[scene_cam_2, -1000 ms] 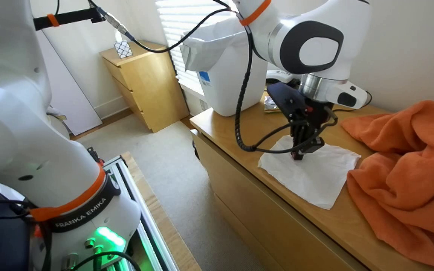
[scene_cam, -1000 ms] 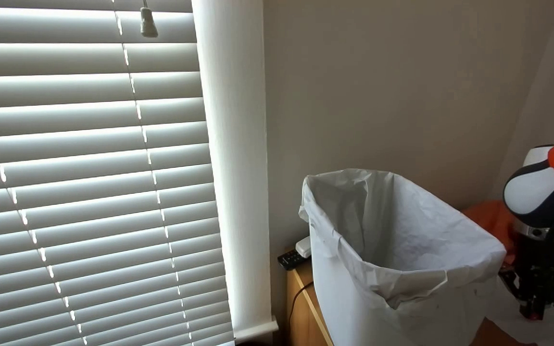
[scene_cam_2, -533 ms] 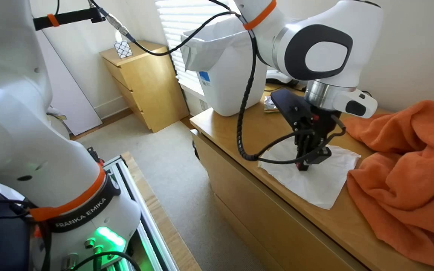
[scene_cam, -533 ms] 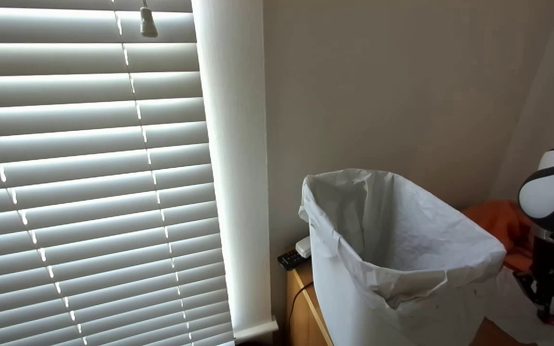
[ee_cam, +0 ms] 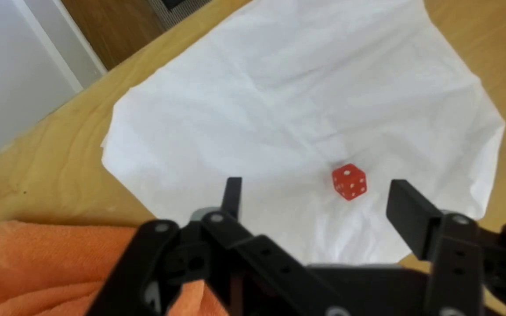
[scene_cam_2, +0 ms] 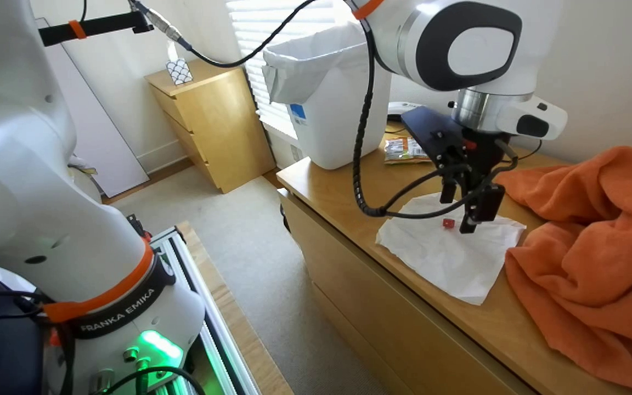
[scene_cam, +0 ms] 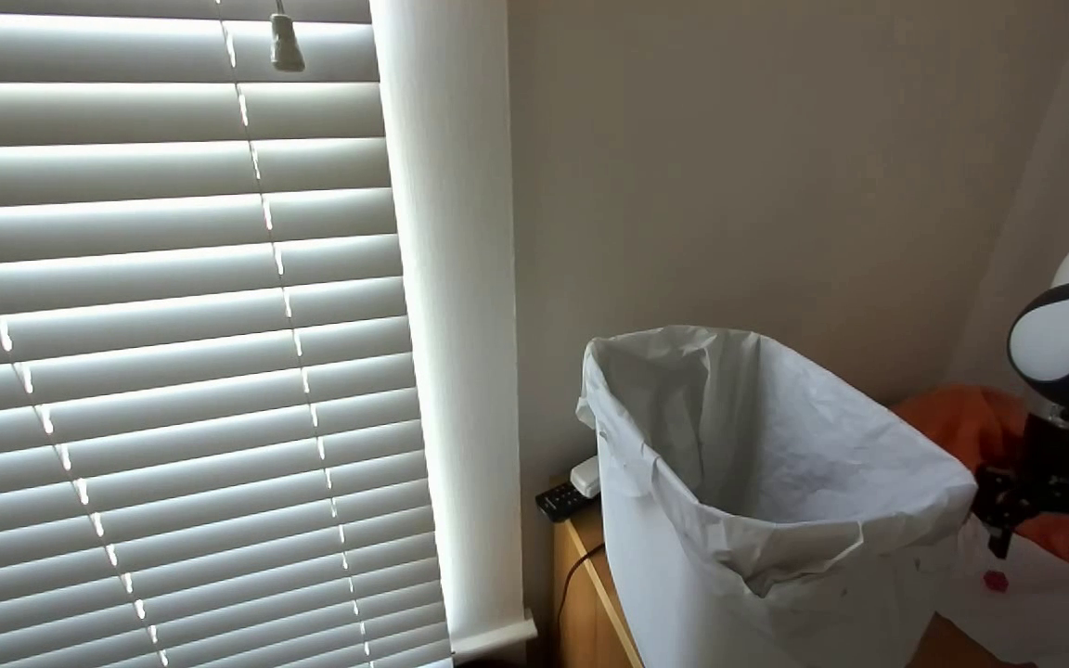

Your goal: Put the red block onto the paper towel

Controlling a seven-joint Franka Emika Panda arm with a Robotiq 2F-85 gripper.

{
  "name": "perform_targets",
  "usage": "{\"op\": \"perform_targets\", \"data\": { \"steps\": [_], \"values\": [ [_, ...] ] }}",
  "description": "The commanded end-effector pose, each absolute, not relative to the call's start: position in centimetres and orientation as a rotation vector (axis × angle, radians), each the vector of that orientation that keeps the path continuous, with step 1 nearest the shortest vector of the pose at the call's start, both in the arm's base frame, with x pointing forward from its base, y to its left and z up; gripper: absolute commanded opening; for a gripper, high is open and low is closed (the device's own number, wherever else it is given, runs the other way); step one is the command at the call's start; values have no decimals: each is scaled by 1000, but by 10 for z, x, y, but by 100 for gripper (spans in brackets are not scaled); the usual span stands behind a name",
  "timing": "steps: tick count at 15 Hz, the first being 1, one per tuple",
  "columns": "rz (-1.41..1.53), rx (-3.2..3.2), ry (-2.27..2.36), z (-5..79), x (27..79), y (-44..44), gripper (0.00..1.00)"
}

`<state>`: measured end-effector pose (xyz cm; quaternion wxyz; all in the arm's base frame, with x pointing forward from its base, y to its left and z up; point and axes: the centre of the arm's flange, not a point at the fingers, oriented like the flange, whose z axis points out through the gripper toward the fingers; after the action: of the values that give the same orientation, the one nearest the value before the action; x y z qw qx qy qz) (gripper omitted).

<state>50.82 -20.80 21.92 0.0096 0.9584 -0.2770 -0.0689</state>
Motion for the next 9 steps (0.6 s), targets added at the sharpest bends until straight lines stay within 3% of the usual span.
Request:
{"op": "perform_targets", "data": {
  "steps": [1, 9],
  "values": [
    [-190, 2974, -876, 243, 508, -207, 100],
    [-112, 2969, -866, 269, 506, -197, 100]
  ]
}}
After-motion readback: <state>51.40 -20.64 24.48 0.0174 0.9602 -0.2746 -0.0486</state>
